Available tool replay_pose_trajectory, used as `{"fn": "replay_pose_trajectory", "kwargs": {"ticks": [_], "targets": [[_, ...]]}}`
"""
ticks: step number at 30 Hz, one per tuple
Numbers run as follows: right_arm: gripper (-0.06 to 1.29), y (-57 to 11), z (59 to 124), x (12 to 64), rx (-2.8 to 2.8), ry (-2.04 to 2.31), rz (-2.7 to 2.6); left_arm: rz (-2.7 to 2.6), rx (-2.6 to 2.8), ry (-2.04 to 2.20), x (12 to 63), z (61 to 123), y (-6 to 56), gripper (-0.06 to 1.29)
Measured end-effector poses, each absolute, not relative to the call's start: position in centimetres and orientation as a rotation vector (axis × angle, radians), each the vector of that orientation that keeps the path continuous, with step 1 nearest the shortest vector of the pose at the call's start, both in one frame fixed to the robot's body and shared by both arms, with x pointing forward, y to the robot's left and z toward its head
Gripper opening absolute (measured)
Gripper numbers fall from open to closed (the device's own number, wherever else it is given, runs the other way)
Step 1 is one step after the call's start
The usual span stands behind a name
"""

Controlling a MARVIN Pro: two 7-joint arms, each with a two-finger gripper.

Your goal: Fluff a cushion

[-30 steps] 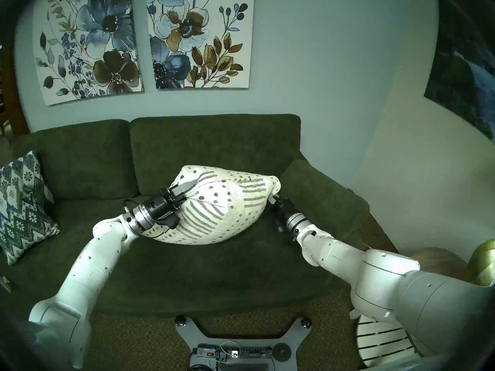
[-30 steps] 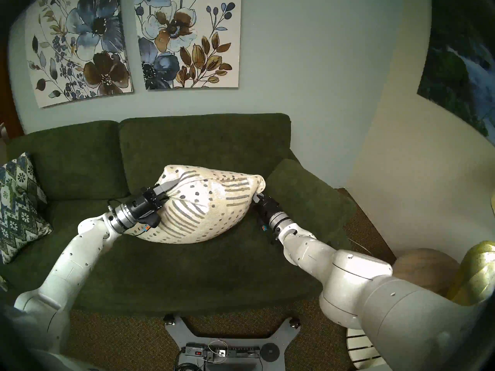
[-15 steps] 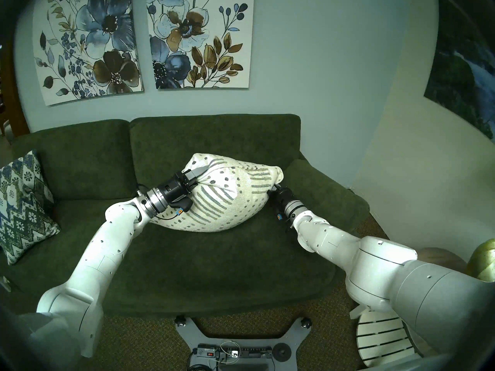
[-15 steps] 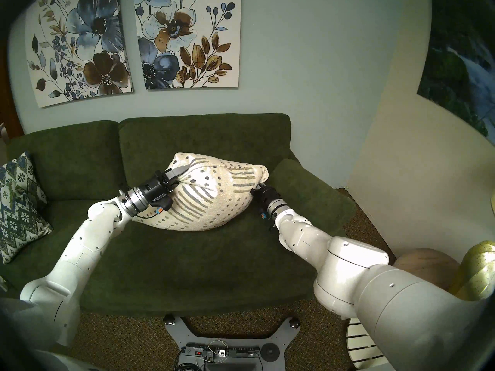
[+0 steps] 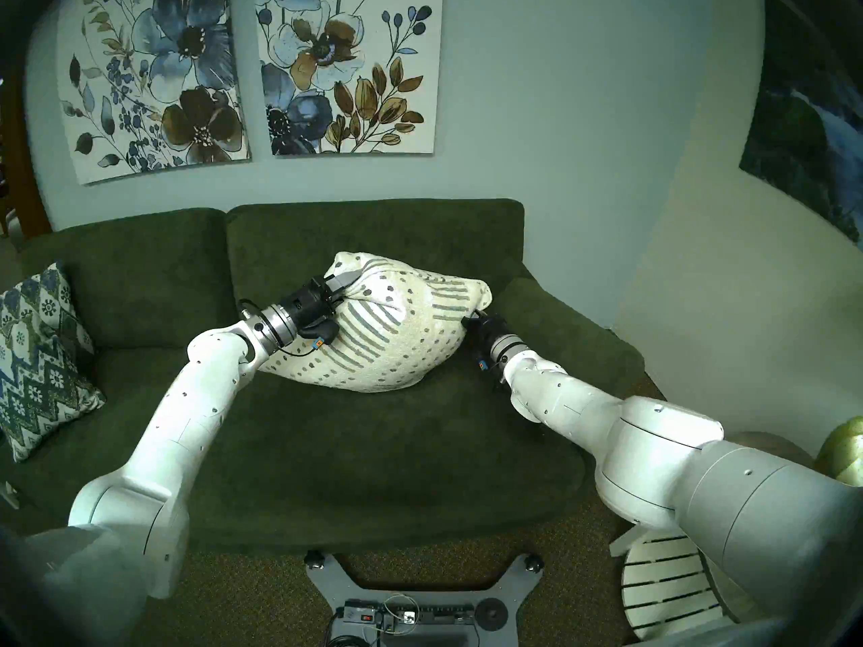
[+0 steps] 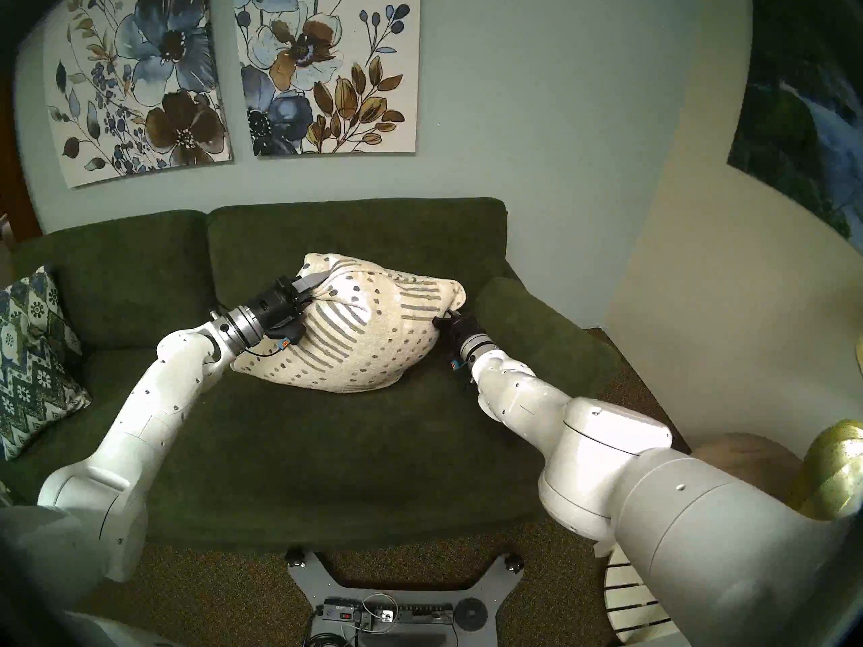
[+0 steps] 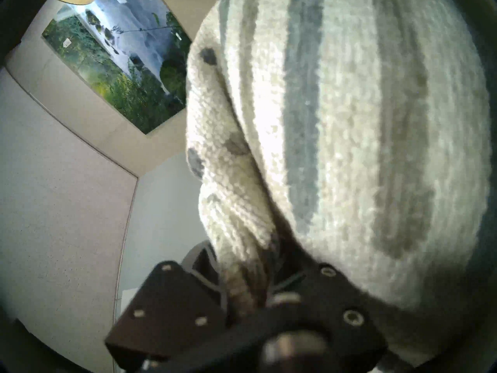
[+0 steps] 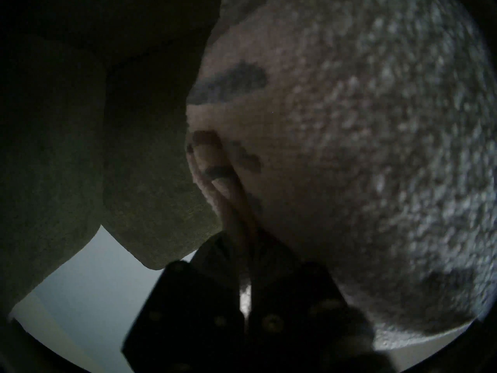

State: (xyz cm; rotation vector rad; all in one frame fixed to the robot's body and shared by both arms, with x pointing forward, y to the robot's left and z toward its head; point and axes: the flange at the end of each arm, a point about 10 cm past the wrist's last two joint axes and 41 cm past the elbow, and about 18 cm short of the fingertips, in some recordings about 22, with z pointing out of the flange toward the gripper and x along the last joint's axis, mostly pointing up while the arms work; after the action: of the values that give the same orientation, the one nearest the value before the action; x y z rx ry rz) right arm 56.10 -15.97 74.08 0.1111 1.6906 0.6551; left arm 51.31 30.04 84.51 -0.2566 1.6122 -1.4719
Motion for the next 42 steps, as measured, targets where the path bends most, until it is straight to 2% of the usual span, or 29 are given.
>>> {"fn": "replay_pose_trajectory", "kwargs": {"ticks": [14, 25, 42], "targets": [[-0.04, -14.7, 73.8, 56.2, 0.1, 1.737, 0.608, -1.367, -0.355, 1.649, 52.8, 83.0, 31.0, 0.16], [-0.04, -14.0, 71.5, 54.5, 0.072, 1.793, 0.604, -1.309, -0.495, 1.711, 51.4, 77.9, 32.2, 0.16], [-0.04, -14.1, 69.7, 53.2, 0.042, 1.84, 0.599, -1.32, -0.586, 1.73, 49.9, 74.3, 32.0, 0.16]]}}
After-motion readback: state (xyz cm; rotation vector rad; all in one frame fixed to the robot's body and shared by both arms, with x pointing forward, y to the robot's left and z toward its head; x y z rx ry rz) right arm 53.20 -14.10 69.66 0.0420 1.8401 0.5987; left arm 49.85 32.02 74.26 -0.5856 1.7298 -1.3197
